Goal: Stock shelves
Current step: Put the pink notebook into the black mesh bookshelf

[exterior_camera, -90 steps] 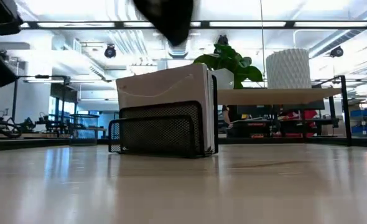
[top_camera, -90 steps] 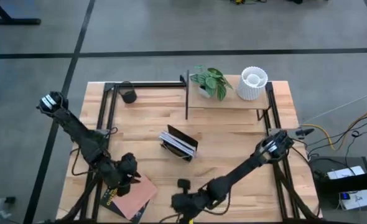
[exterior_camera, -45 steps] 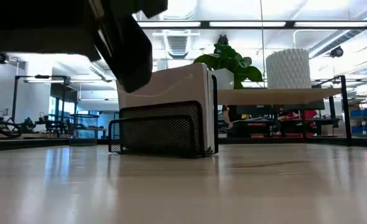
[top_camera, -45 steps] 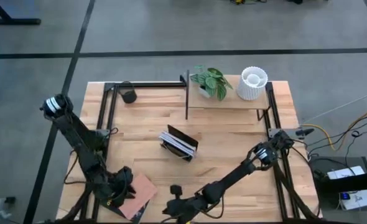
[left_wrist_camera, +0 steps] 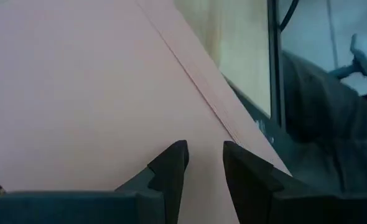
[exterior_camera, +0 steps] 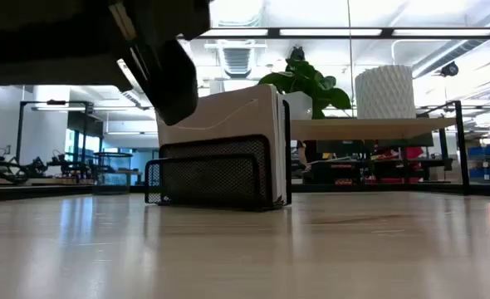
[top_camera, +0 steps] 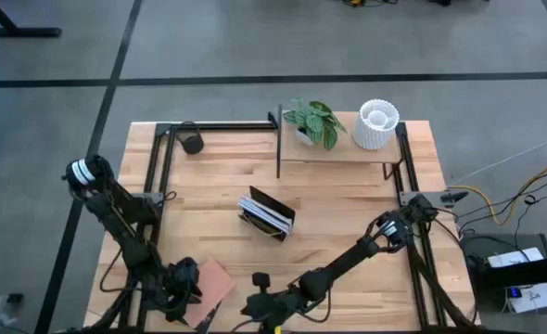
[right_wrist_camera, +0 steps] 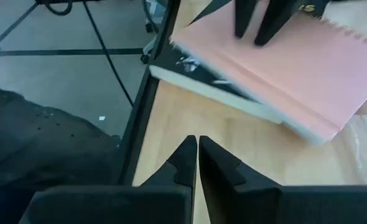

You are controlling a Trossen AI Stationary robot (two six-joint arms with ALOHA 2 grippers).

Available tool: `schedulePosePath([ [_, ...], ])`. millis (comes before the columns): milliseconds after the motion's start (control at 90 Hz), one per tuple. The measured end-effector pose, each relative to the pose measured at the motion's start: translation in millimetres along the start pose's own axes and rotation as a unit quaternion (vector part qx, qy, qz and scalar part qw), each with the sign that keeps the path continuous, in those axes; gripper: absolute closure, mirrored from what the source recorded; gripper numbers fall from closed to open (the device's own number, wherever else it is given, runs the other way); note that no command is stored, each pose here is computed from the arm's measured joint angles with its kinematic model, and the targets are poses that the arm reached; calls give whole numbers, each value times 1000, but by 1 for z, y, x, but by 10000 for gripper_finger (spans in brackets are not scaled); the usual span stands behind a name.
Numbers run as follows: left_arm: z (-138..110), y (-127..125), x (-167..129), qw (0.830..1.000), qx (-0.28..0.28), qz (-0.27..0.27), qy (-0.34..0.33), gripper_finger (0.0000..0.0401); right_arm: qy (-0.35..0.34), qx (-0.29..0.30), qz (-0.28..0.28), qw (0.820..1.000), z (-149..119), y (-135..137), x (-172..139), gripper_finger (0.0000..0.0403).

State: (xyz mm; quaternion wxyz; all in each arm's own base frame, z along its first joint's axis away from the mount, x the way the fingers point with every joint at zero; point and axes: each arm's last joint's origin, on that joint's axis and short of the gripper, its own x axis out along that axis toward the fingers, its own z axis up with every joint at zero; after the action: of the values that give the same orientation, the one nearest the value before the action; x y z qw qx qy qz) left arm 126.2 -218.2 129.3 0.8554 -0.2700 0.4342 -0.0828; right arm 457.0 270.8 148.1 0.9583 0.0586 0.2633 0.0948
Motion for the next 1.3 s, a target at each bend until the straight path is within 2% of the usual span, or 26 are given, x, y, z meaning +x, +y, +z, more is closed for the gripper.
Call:
schedulePosePath([
  [178, 1, 2, 11, 1000, 21, 1, -5, 303, -1, 15, -6, 1000, 2, -7, 2, 403],
  [333, 8, 0, 7, 999, 44, -13, -14, 303, -1, -42, -8, 999, 3, -9, 2, 403],
  [467, 10, 2, 6, 997, 59, 10, -49, 303, 0, -93, -9, 996, 3, -10, 3, 403],
  [567, 12, 6, 8, 996, 48, 28, -66, 303, 4, -104, -13, 994, 0, -14, 6, 403],
  [800, 13, 8, 12, 996, 45, 34, -63, 303, 6, -122, -21, 992, 0, -21, 9, 400],
  [911, 13, 7, 12, 997, 44, 33, -62, 303, 10, -132, -38, 991, 0, -26, 10, 372],
  [1122, 14, 6, 10, 997, 53, 21, -61, 303, 41, -137, -112, 983, -5, -42, 12, 281],
  [1300, 18, -3, 8, 996, 34, -23, -73, 303, 47, -142, -119, 982, -6, -43, 12, 230],
])
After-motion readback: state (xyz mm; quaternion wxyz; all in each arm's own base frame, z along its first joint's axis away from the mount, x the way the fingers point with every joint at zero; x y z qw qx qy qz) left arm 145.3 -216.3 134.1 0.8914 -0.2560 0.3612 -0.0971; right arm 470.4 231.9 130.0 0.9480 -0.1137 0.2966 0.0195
